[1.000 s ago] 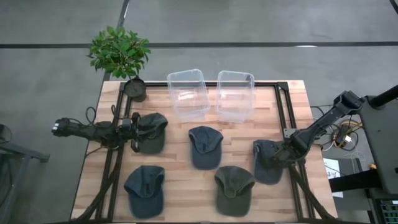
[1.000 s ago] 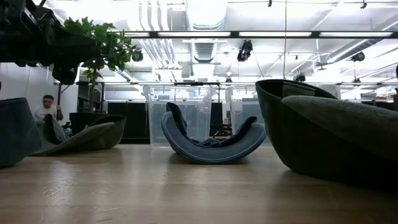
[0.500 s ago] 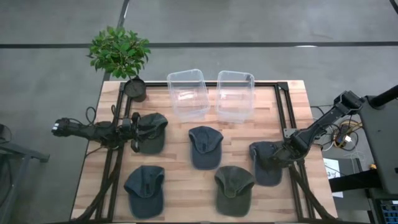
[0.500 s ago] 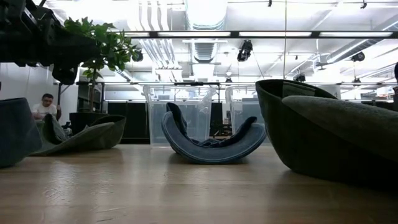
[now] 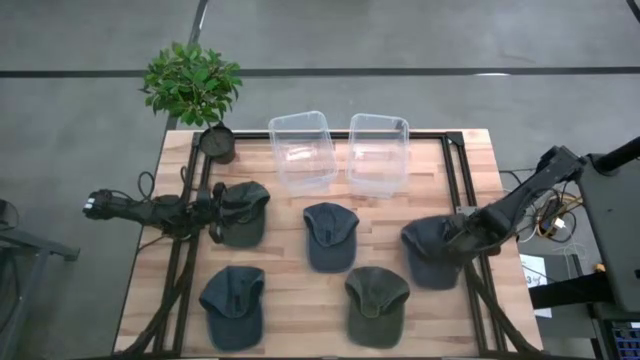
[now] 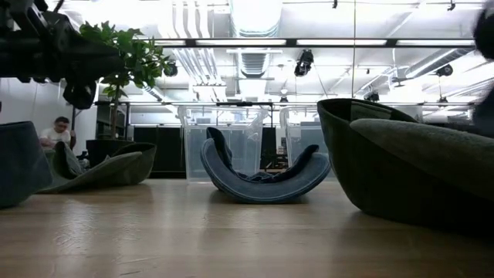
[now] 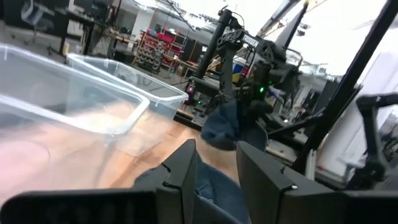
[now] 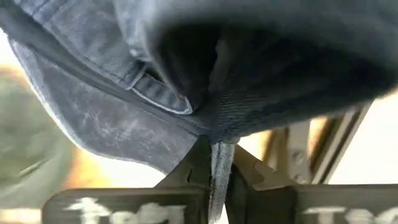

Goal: Pick & Place hat
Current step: Put the top right blue cap into the left transparent bin

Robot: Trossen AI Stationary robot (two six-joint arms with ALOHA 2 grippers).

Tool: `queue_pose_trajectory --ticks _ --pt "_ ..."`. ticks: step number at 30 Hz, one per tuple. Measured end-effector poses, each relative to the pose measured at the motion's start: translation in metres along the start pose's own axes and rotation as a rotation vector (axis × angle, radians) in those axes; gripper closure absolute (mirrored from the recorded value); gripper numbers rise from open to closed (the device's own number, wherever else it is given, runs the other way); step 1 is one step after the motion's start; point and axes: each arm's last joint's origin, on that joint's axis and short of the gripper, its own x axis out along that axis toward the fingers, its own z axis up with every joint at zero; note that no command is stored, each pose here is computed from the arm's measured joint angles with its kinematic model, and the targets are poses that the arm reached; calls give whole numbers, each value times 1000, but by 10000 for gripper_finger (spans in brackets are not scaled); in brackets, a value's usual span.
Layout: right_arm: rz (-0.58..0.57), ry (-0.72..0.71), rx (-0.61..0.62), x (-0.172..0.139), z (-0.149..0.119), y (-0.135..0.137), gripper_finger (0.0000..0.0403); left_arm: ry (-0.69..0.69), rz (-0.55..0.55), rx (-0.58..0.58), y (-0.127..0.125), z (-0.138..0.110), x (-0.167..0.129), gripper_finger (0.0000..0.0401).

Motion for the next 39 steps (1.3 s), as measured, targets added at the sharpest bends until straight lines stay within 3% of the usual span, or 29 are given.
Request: queue_pose_trajectory --ticks 10,14,18,25,39 --pt "405 -129 -112 -99 -6 14 391 -2 0 -179 0 0 0 294" --pt "550 -359 -194 -117 -2 20 391 -19 0 -263 0 2 0 294" --pt "618 -647 -247 -126 -1 29 391 -43 -9 -275 -1 4 0 294" --pt "596 -1070 -259 -117 -8 57 391 -145 -48 -234 -6 15 2 294" --pt "356 -1223 -207 -71 5 127 391 -51 3 -92 -32 47 32 294"
